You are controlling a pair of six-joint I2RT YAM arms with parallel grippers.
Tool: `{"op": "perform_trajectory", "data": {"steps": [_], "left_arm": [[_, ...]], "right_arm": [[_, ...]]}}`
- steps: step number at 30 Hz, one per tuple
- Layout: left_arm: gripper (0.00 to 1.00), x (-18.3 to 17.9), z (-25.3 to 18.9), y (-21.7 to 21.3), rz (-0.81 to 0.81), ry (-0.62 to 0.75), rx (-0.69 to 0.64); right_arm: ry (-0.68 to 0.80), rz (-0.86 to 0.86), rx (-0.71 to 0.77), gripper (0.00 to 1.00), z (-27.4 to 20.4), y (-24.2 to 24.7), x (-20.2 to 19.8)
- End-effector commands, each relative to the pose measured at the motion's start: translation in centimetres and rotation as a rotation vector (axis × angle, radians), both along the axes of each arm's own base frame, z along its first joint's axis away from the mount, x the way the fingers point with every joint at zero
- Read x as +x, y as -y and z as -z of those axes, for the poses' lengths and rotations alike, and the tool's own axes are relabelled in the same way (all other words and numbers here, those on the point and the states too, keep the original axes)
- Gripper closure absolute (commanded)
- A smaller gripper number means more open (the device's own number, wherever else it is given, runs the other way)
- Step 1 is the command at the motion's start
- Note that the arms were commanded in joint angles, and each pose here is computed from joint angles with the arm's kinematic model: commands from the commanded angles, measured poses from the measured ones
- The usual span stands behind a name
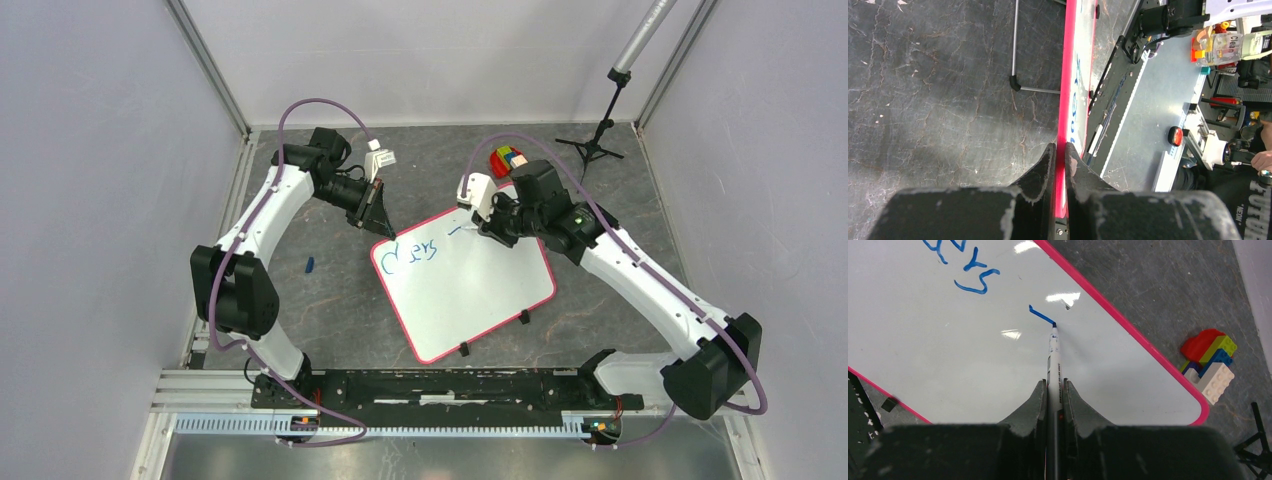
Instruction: Write a sentence on the whiteboard
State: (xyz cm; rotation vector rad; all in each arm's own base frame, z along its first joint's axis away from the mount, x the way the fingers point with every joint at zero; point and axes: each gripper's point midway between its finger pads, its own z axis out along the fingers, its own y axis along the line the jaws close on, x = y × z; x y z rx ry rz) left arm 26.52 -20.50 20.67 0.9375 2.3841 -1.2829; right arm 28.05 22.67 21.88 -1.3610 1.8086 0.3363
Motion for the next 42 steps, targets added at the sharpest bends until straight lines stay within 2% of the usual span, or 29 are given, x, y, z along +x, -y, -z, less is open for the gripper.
{"op": "perform_trajectory", "data": {"steps": [1,18,28,42], "left_arm": [[0.97,-0.5,0.5,0.5,0.052,0.011,0.008],[0.98,-0.6,0.4,0.5,0.052,0.013,0.005],[0.98,-0.5,0.5,0.5,0.052,0.012,0.009],[0.98,-0.4,0.5,0.5,0.05,0.01,0.007]], "right_arm": [[0.02,0.023,-0.029,1.0,0.0,1.2,0.4],[0.039,-0.028,0.075,1.0,-3.5,-1.2,1.1],[0.031,-0.017,0.057,1.0,-2.5,-1.3,1.8],[-0.055,-0.026,0.028,1.0,0.9,0.1,-1.2]]}}
